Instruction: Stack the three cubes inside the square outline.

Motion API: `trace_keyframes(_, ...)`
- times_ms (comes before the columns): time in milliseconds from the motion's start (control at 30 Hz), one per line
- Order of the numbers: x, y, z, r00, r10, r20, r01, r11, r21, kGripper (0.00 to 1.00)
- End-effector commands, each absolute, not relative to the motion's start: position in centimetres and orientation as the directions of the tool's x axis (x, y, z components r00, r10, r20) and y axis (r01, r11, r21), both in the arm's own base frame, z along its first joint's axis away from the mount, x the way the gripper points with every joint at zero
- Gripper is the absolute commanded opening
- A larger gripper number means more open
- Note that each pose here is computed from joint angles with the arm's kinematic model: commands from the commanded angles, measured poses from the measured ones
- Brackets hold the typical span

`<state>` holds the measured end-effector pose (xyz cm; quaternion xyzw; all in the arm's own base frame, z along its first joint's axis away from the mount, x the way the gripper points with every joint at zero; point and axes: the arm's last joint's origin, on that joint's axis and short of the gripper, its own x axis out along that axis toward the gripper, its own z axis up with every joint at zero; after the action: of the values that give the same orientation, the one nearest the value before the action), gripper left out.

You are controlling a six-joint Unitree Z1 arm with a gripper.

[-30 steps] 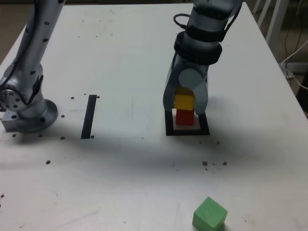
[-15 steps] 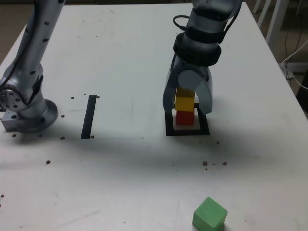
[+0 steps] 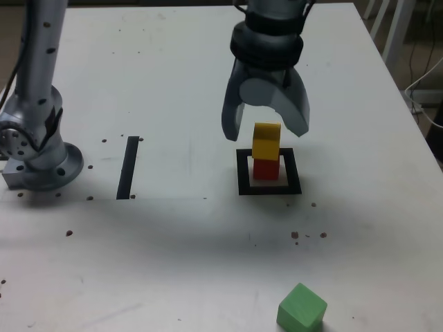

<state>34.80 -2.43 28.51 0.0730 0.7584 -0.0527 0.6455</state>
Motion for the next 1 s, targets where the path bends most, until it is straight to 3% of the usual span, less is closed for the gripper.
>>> trace_keyframes(0,34.4,-2.9,29.3,-0.137,0.054,-0.9891,0.196,0.980,0.026,0.99)
trace_keyframes(433,33.5,-8.6,30.2,-0.097,0.085,-0.9916,0.361,0.932,0.045,0.99)
trace_keyframes(967,33.1,-15.7,30.1,-0.066,0.138,-0.9882,0.550,0.831,0.079,0.99)
